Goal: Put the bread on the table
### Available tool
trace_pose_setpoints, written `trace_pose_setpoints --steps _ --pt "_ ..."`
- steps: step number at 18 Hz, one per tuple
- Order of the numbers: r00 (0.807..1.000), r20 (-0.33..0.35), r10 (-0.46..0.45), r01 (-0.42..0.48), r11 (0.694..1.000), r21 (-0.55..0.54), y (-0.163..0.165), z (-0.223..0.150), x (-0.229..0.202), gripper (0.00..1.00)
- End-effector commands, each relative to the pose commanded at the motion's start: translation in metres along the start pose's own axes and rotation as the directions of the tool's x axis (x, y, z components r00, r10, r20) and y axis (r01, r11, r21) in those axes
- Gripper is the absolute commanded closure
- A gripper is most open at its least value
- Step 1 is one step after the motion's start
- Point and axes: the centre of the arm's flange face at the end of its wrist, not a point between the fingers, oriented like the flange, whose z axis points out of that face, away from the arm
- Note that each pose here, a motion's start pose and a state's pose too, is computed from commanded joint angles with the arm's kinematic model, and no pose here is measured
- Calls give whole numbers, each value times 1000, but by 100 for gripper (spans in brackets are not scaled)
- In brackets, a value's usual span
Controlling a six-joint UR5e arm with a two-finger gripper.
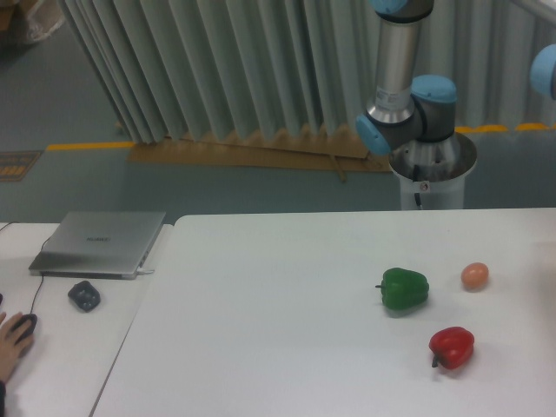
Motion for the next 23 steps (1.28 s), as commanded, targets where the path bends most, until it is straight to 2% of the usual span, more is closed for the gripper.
trace_pose_setpoints --steps 1,2,3,4,8,9,10,11,16,20,23 --pt "996 -30 85 -86 995 -45 3 4 -1 0" --pt "978 -89 188 -196 976 -97 8 14 -1 0" --pt "959 -131 252 -268 954 -130 8 17 -1 0" --pt "928 -189 321 -353 920 -173 7 22 -2 0" --pt "877 -300 374 -444 870 -214 3 43 -3 0" --pt "841 -382 383 -494 831 -256 -4 55 1 0" --pt "822 -422 381 -520 805 -285 -13 60 -1 0" --pt "808 -451 379 -534 794 -290 -18 70 1 0" --pt "795 -478 374 -539 798 -271 -21 113 4 0" --pt "795 -486 362 -529 806 -265 -12 124 4 0" --pt "804 -482 349 -515 813 -271 -4 138 1 0"
